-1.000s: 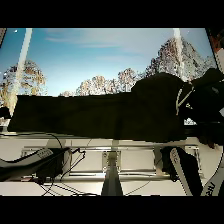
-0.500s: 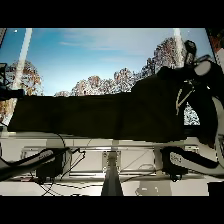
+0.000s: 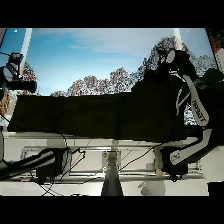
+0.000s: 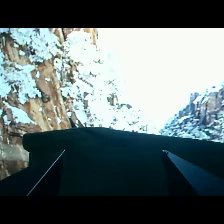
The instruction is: Fold the clothes and pants, and hang the long-sleeved shirts on hangers.
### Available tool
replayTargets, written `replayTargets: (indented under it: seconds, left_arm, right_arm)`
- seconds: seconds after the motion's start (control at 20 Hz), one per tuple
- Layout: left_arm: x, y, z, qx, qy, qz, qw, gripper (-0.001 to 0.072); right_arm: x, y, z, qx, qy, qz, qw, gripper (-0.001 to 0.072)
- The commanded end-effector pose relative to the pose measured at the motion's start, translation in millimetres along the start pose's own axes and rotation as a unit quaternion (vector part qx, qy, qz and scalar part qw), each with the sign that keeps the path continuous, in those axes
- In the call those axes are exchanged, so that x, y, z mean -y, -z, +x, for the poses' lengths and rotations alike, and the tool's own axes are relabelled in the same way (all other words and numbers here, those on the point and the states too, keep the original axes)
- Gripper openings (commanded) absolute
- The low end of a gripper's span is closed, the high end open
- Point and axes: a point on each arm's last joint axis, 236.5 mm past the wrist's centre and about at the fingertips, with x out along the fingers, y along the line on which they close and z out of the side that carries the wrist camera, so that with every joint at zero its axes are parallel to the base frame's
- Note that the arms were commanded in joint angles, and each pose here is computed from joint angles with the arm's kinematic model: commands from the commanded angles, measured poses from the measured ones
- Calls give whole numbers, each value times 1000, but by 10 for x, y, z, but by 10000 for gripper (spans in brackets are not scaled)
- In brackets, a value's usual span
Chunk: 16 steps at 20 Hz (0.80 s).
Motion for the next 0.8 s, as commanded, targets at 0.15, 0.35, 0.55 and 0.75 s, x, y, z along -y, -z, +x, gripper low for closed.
replayTargets:
  seconds: [0.15,0.35,0.55,0.75]
  left_arm:
    - [81,-70,-5,12,12,-6,1000,687]
    - [81,-70,-5,12,12,-6,1000,687]
    - [81,-69,-5,11,12,-33,999,687]
    - [85,-60,-8,9,13,-48,999,687]
  right_arm:
    - [275,367,244,-103,56,-20,993,84]
    - [78,4,6,-41,42,-70,996,33]
    - [-571,-511,-754,92,9,-139,986,32]
    - [-1304,-542,-1570,196,-37,-212,957,33]
